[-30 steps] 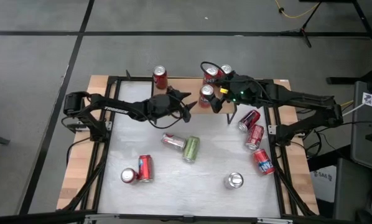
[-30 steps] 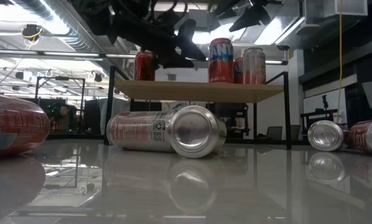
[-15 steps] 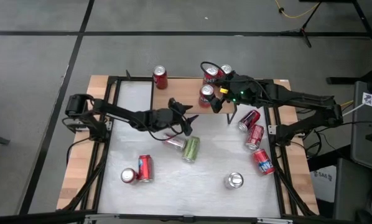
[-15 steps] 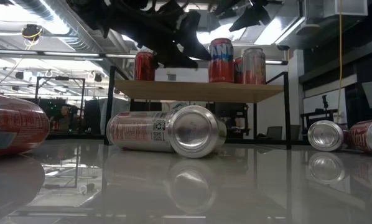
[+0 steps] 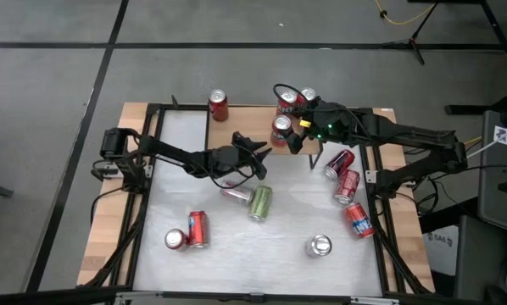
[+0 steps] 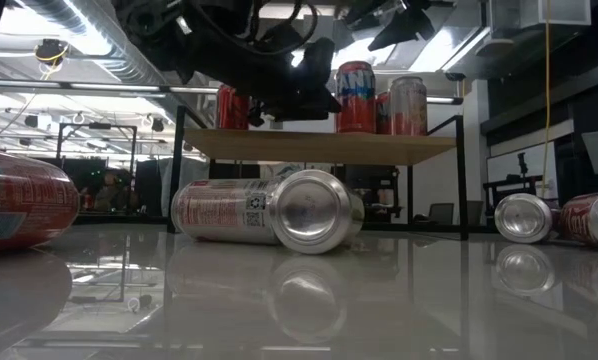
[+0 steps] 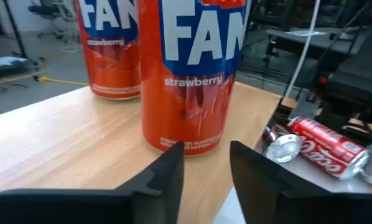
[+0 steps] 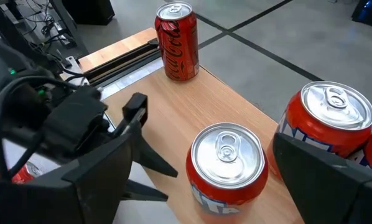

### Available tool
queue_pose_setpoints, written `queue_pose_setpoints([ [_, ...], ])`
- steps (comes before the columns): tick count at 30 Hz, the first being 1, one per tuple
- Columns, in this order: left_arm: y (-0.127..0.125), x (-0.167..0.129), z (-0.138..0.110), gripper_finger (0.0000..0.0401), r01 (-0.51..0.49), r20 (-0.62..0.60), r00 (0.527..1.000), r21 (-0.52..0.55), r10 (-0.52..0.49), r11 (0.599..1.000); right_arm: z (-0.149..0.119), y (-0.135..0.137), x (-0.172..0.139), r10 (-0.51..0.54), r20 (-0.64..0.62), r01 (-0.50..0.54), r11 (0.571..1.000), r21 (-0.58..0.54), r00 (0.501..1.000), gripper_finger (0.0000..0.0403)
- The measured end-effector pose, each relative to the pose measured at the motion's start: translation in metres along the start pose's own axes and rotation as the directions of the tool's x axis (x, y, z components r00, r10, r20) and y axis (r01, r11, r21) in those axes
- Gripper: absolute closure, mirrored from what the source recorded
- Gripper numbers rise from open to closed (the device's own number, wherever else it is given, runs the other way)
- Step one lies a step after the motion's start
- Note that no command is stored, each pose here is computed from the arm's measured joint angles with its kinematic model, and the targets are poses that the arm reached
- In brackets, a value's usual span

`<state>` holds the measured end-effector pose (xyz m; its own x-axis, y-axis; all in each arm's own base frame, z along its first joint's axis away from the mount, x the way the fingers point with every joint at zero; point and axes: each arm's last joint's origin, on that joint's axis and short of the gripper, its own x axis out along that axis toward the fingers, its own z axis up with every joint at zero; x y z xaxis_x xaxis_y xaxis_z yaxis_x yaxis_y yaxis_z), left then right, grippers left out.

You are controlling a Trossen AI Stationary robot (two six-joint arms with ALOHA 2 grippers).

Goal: Place canned beverage on shelf
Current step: Put the orange soda can on the shelf aligned with the other orange soda can

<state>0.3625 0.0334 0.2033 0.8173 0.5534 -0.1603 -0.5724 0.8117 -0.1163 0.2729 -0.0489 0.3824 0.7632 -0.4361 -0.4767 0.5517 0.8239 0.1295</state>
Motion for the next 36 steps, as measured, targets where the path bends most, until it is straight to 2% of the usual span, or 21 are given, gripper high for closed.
queue_pose_setpoints([
  [5,0.006,0.005,0.006,0.0324,0.073,0.031,0.997,-0.043,-0.072,0.996,0.000,0.000,0.000,0.000,0.000,0.000,1.000,0.000,1.000,0.0031],
  [13,0.017,0.011,0.010,0.0374,0.048,0.046,0.998,-0.054,-0.046,0.997,0.000,0.000,0.000,0.000,0.000,0.000,1.000,0.000,1.000,0.0031],
  [18,0.021,0.014,0.015,0.0396,0.089,0.062,0.994,-0.064,-0.085,0.994,0.000,0.000,0.000,0.000,0.000,0.000,1.000,0.000,1.000,0.0031],
  [29,0.010,0.045,0.028,0.0401,0.079,0.088,0.993,-0.019,-0.077,0.997,0.000,0.000,0.000,0.006,-0.005,-0.006,1.000,0.000,1.000,0.0031],
  [36,0.024,0.052,0.035,0.0400,0.035,0.103,0.994,-0.033,-0.031,0.999,0.000,0.000,0.000,0.007,-0.005,-0.007,1.000,0.000,1.000,0.0031],
])
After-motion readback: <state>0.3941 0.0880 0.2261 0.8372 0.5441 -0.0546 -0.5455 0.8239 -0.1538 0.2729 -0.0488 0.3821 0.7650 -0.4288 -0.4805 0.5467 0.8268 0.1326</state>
